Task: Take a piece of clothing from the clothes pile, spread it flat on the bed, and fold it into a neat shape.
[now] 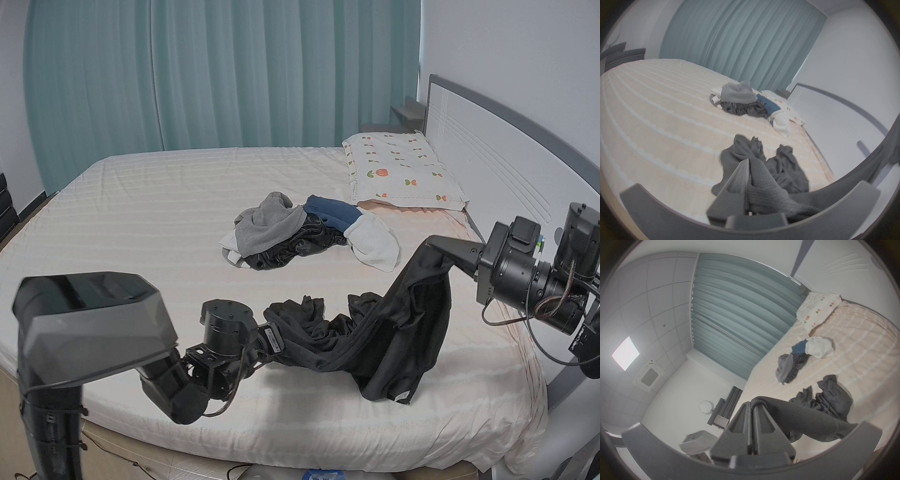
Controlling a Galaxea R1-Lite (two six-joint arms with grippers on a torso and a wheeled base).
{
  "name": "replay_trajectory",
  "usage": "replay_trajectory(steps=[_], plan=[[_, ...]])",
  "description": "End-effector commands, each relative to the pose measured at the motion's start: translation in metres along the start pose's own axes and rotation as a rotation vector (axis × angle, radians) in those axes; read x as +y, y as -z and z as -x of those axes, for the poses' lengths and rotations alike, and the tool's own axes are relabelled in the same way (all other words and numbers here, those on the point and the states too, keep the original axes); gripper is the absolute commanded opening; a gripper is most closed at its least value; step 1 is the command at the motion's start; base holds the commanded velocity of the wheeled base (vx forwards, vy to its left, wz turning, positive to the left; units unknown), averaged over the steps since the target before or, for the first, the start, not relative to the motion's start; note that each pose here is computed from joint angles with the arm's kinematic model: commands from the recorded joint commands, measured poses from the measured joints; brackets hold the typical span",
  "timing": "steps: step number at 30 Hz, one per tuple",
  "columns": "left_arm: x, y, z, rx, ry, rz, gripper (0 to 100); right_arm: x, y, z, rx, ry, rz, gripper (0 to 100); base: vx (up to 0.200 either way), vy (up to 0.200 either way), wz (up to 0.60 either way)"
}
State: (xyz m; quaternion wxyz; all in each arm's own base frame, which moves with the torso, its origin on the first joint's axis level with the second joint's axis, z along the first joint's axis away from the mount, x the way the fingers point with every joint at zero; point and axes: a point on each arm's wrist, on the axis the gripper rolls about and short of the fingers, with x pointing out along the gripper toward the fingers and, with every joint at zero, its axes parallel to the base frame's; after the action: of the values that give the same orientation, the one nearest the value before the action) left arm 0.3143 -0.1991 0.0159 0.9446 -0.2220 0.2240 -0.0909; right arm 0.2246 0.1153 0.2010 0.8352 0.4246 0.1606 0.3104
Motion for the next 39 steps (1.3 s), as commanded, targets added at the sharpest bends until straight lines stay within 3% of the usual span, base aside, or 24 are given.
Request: replay_trajectory(steps=[1,6,10,13,16,17,19,22,34,39], plan=[[-0.003,-0.057,0.088,-0.116,0.066,0.126,0,-0.054,0.032,-0.015,0.130,0.183,-0.075,0,0.000,0.000,0.00],[0.006,-0.052,0.119,-0.069,0.083,0.199,0,-0.069,0.045,-0.004,0.130,0.196,-0.079,0,0.000,0.000,0.00],[0.012,-0.046,0.123,-0.004,0.100,0.363,0,-0.076,0.055,0.001,0.104,0.159,-0.064,0,0.000,0.000,0.00],[0.016,-0.038,0.130,0.063,0.123,0.396,0,-0.079,0.056,0.006,0.068,0.133,-0.054,0,0.000,0.000,0.00],[0.017,-0.040,0.138,0.077,0.154,0.400,0,-0.074,0.051,0.007,-0.006,0.092,-0.031,0,0.000,0.000,0.00],[0.016,-0.048,0.146,0.056,0.185,0.420,0,-0.064,0.046,0.009,-0.106,0.048,-0.004,0,0.000,0.000,0.00],[0.013,-0.057,0.156,0.023,0.220,0.449,0,-0.052,0.043,0.011,-0.180,0.043,0.012,0,0.000,0.000,0.00],[0.011,-0.065,0.170,-0.008,0.264,0.459,0,-0.037,0.035,0.019,-0.242,0.003,0.006,0,0.000,0.000,0.00],[0.015,-0.061,0.175,0.004,0.251,0.458,0,-0.042,0.041,0.020,-0.219,0.025,0.000,0,0.000,0.000,0.00],[0.016,-0.057,0.172,0.022,0.234,0.454,0,-0.038,0.039,0.027,-0.201,-0.003,0.009,0,-0.200,0.000,0.00]])
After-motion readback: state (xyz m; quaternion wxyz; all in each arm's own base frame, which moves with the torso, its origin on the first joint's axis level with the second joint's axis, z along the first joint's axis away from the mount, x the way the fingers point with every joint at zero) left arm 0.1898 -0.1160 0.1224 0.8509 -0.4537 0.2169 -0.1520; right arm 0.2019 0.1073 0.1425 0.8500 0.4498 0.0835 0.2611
